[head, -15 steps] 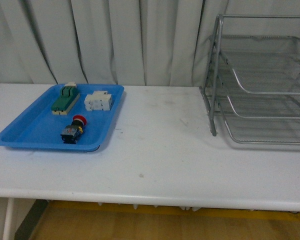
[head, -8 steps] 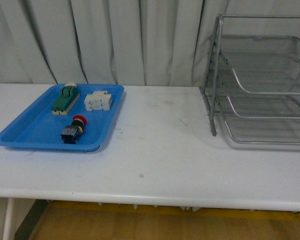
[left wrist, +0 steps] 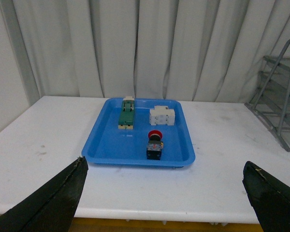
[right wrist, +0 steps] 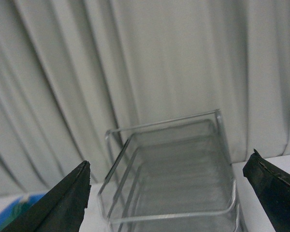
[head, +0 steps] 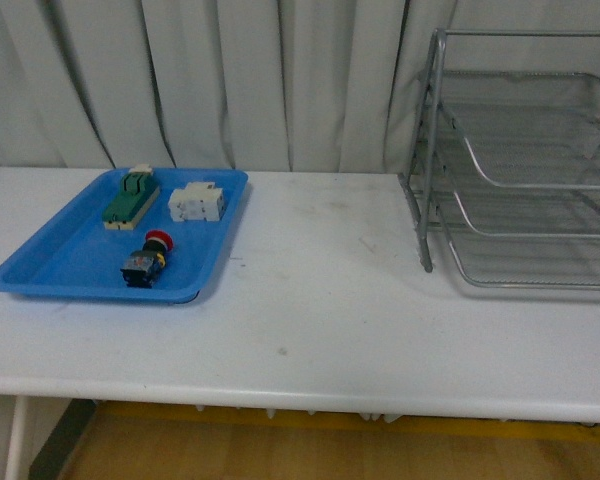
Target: Place button on rack with both arms
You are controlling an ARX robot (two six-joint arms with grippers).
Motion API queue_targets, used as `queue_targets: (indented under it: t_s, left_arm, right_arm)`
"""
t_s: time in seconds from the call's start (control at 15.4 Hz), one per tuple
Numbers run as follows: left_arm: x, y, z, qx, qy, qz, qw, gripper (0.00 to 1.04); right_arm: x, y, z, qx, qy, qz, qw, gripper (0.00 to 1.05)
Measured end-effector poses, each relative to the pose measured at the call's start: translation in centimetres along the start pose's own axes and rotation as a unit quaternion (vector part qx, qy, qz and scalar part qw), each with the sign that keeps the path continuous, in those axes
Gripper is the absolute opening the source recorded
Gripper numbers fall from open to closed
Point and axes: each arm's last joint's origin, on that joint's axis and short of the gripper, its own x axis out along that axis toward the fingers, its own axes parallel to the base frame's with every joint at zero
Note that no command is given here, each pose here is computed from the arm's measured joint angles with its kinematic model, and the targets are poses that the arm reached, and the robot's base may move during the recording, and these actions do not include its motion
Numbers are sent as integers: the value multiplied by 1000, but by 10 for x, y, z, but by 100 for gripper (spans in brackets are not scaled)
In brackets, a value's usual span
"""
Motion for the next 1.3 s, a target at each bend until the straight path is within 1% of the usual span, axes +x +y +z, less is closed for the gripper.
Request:
queue_targets:
  t_s: [0.06,0.13,0.19,0.26,0.32,0.39,0.45,0.52,0.58,0.65,0.84,0.91,1.1,1.3]
  left_arm:
    - [0,0,0,0,0,0,1000,98]
    - [0,0,0,0,0,0,1000,98]
    - [0,0,0,0,0,0,1000,98]
    - [0,0,0,0,0,0,1000,98]
    - [0,0,0,0,0,0,1000,98]
    - [0,0,0,0,0,0,1000,98]
    - [0,0,0,0,0,0,1000,98]
    - [0,0,0,0,0,0,1000,98]
    - [0,0,0,0,0,0,1000,98]
    - [0,0,0,0,0,0,1000,98]
    - [0,0,0,0,0,0,1000,98]
    - [0,0,0,0,0,0,1000,98]
    - [0,0,0,0,0,0,1000,98]
    - [0,0,0,0,0,0,1000,98]
  right_arm:
    - [25,-23,-1,38,-6,-27,999,98]
    - [44,-42,-10,86,11,-45,995,98]
    - [64,-65,-31,152,38,-64,985,98]
    - [77,-84,-52,223,60,-85,969,98]
    - [85,-94,-66,279,63,-87,954,98]
    - [89,-98,-82,346,64,-80,933,98]
    - [90,-97,-93,385,64,-70,918,98]
    - [91,-92,-103,430,66,-61,898,98]
    - [93,-83,-118,478,80,-52,873,98]
    - [95,-74,-133,525,102,-56,843,98]
    - [96,-58,-168,594,147,-76,787,98]
    - [96,-54,-176,602,154,-82,779,98]
    - [99,-46,-195,607,171,-90,771,98]
    - [107,-48,-203,601,176,-86,775,98]
